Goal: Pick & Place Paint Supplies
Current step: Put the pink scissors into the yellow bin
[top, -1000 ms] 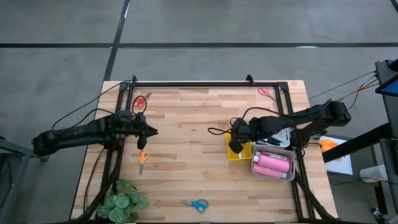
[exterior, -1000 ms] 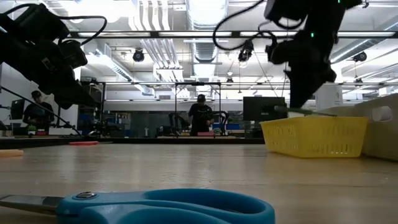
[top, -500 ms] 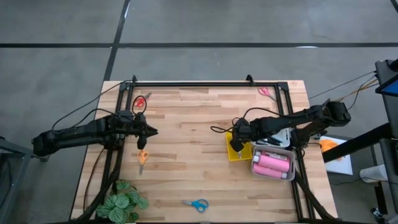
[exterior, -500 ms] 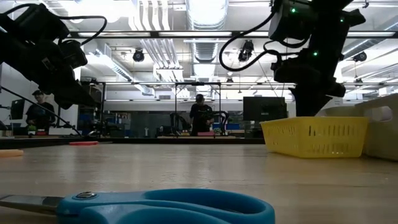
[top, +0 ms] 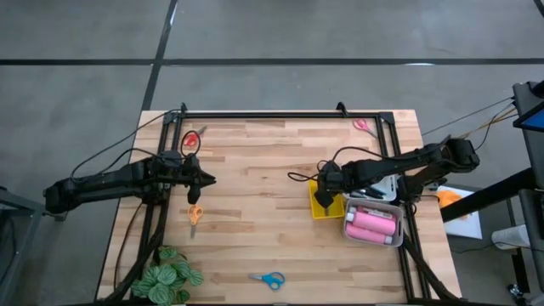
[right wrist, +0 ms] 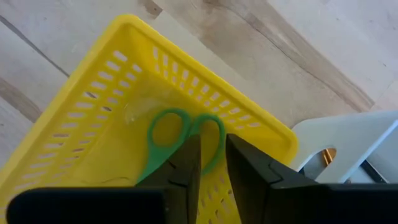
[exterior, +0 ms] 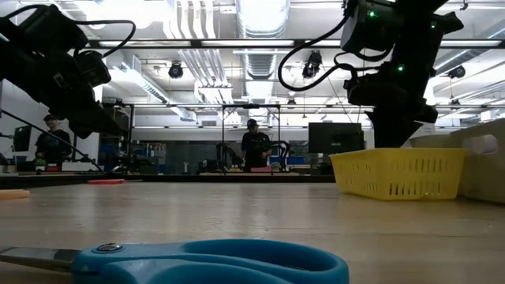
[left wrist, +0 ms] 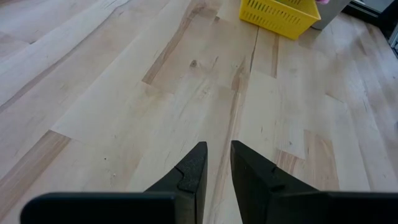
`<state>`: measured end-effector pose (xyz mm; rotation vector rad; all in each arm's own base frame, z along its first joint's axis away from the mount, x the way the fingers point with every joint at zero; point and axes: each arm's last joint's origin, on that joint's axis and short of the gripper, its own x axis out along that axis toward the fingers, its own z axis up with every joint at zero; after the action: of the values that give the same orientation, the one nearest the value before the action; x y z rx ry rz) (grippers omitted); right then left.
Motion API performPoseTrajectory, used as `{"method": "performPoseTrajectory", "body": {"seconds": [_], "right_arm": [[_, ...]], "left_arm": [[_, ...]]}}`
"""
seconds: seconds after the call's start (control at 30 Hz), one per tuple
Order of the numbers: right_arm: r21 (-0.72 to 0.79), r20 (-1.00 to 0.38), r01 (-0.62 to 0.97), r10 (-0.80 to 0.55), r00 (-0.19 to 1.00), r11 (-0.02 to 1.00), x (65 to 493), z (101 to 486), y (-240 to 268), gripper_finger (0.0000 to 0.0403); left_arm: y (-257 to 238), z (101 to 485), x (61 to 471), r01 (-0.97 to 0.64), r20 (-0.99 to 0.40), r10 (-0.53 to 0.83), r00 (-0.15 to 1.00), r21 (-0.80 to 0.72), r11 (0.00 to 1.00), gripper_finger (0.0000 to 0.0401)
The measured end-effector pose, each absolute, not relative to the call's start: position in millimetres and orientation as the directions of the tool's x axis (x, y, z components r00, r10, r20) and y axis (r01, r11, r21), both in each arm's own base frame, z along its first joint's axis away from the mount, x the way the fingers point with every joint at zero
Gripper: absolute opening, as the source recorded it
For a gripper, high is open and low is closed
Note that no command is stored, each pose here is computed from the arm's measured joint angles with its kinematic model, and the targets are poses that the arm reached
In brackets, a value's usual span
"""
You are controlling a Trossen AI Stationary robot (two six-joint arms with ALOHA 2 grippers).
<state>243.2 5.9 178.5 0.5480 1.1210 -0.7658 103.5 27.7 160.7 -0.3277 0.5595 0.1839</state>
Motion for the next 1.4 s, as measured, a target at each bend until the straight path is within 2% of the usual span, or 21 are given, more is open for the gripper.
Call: {"method": "performPoseTrajectory", "body": {"seconds": [0.27, 0.47, 0.63, 1.0, 1.27, 1.4], "right_arm": [[0.026, -0.934, 0.775, -0.261, 0.244, 0.631, 245.5, 181.6, 6.2, 0.0077], [0.056, -0.92, 0.745, -0.254, 0.297, 0.665, 257.7, 203.8, 5.3, 0.0077], [0.04, -0.918, 0.765, -0.278, 0.282, 0.643, 263.5, 230.3, -8.2, 0.0077], [-0.047, -0.931, 0.856, -0.332, 0.148, 0.515, 251.5, 281.7, -70.5, 0.0077], [-0.077, -0.931, 0.912, -0.356, 0.079, 0.403, 228.8, 291.5, -126.8, 0.0077], [-0.086, -0.936, 0.949, -0.351, 0.028, 0.305, 210.5, 288.9, -153.6, 0.0077]], "left_arm": [[27.7, 160.7, 103.5, -0.259, -0.547, 0.082, 0.833, -0.254, 0.932, 0.0072], [27.7, 160.7, 103.5, -0.258, -0.547, 0.082, 0.833, -0.254, 0.932, 0.0072], [27.7, 160.7, 103.5, -0.259, -0.547, 0.082, 0.833, -0.254, 0.932, 0.0072], [27.7, 160.7, 103.5, -0.259, -0.547, 0.083, 0.833, -0.254, 0.932, 0.0072], [27.7, 160.6, 103.3, -0.259, -0.548, 0.082, 0.832, -0.254, 0.932, 0.0072], [27.4, 159.1, 102.4, -0.261, -0.564, 0.079, 0.822, -0.25, 0.932, 0.0072]]}}
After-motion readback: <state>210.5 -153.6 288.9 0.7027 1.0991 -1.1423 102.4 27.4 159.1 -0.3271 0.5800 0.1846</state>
